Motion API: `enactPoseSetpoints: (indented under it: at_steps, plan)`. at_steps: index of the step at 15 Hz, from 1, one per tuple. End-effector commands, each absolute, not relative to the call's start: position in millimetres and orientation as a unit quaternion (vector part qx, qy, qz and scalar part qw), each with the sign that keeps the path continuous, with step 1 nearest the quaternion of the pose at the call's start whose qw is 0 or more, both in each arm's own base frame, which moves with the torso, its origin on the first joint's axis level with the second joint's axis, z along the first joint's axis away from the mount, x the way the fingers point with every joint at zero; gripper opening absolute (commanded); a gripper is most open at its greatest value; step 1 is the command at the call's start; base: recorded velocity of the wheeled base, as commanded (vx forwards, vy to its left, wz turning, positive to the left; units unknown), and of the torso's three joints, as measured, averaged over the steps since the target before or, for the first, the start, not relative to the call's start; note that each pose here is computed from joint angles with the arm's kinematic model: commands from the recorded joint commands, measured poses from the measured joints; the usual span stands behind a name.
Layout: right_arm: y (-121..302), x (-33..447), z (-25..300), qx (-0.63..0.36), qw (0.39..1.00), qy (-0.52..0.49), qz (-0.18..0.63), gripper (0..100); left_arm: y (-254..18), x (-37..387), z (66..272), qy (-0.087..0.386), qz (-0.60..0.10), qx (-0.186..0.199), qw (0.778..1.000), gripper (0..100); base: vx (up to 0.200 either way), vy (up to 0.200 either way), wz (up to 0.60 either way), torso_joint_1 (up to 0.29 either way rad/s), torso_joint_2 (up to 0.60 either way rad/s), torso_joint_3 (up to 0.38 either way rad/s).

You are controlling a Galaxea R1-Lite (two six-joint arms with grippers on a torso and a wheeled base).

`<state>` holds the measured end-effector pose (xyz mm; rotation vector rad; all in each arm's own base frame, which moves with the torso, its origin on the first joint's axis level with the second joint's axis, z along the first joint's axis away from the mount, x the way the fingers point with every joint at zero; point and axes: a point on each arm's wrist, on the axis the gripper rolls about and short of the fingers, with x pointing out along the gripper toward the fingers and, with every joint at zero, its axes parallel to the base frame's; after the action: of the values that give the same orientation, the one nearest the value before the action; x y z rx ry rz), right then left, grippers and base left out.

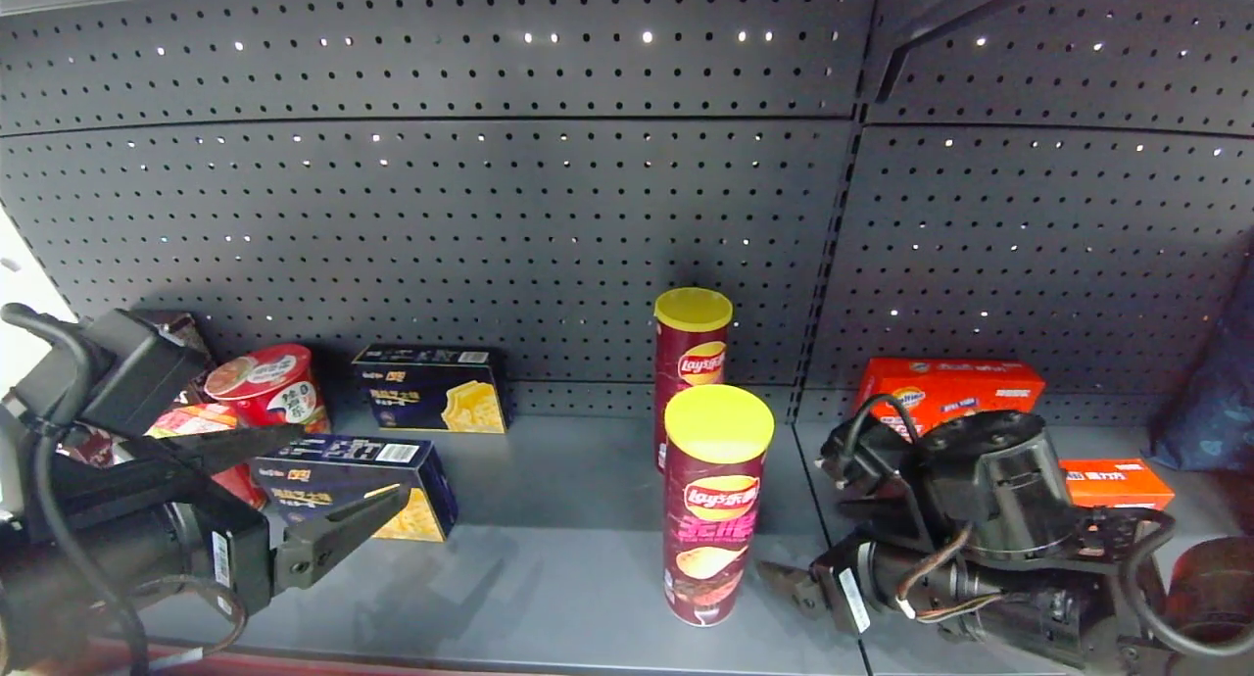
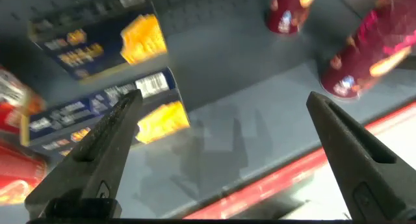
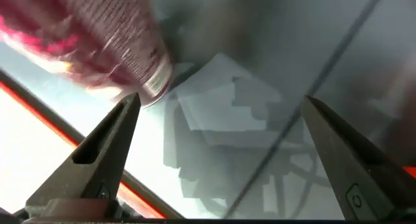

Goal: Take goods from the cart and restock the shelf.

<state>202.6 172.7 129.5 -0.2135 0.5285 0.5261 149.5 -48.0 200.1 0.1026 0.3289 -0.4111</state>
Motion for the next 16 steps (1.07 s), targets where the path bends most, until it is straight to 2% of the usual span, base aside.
enactPoseSetpoints:
  at_steps: [1, 2, 3, 4, 5, 6, 7, 8, 10, 11, 12, 14, 16]
  plan:
    - [129.1, 175.4, 169.2, -0.041, 0.963, 0.19, 0.185, 100, -30.7, 102.6, 172.5, 0.127, -0.165, 0.06, 0.976, 100, 0.0, 0.0, 0.0, 0.0, 0.0, 0.0]
    - [99.9, 162.6, 177.3, -0.021, 0.975, 0.168, 0.142, 100, -20.2, 70.2, 150.3, 0.091, -0.146, 0.068, 0.983, 100, 0.0, 0.0, 0.0, 0.0, 0.0, 0.0]
    - [67.8, 144.8, 177.6, -0.01, 0.985, 0.153, 0.079, 100, -9.0, 41.0, 132.9, 0.047, -0.088, 0.081, 0.992, 100, 0.0, 0.0, 0.0, 0.0, 0.0, 0.0]
    - [43.3, 123.5, 170.5, -0.002, 0.989, 0.147, 0.023, 100, 0.4, 17.2, 117.0, 0.007, -0.021, 0.078, 0.997, 100, 0.0, 0.0, 0.0, 0.0, 0.0, 0.0]
    - [25.4, 97.0, 154.6, 0.0, 0.99, 0.143, -0.01, 100, 6.8, -4.4, 103.4, -0.015, 0.007, 0.072, 0.997, 100, 0.0, 0.0, 0.0, 0.0, 0.0, 0.0]
    - [12.5, 72.7, 138.3, -0.007, 0.991, 0.129, -0.044, 100, 10.2, -16.9, 86.3, -0.004, 0.035, 0.073, 0.997, 100, 0.0, 0.0, 0.0, 0.0, 0.0, 0.0]
    - [5.5, 56.3, 127.0, -0.016, 0.991, 0.112, -0.072, 100, 10.7, -12.8, 90.6, -0.002, 0.064, 0.073, 0.995, 100, 0.0, 0.0, 0.0, 0.0, 0.0, 0.0]
    - [0.5, 37.9, 117.8, -0.01, 0.994, 0.075, -0.08, 100, 10.2, -13.9, 93.0, -0.021, 0.049, 0.07, 0.996, 100, 0.0, 0.0, 0.0, 0.0, 0.0, 0.0]
    - [-5.0, 11.6, 110.7, 0.005, 0.999, 0.018, -0.045, 100, 7.7, -14.3, 82.3, 0.024, -0.013, 0.057, 0.998, 100, 0.0, 0.0, 0.0, 0.0, 0.0, 0.0]
    - [-10.0, -11.3, 87.6, -0.016, 1.0, 0.014, -0.001, 100, 6.7, -14.1, 83.3, 0.019, -0.038, 0.049, 0.998, 100, 0.0, 0.0, 0.0, 0.0, 0.0, 0.0]
    - [-12.8, -22.9, 80.0, -0.037, 0.999, 0.003, 0.024, 100, 5.8, -14.2, 83.3, 0.019, -0.058, 0.049, 0.997, 100, 0.0, 0.0, 0.0, 0.0, 0.0, 0.0]
    - [-13.1, -23.8, 83.6, -0.04, 0.998, -0.006, 0.041, 100, 2.1, -15.0, 83.6, 0.019, -0.14, 0.015, 0.99, 100, 0.0, 0.0, 0.0, 0.0, 0.0, 0.0]
    - [-12.6, -21.8, 83.0, -0.039, 0.998, -0.026, 0.037, 100, 1.2, -15.1, 83.2, 0.021, -0.159, 0.002, 0.987, 100, 0.0, 0.0, 0.0, 0.0, 0.0, 0.0]
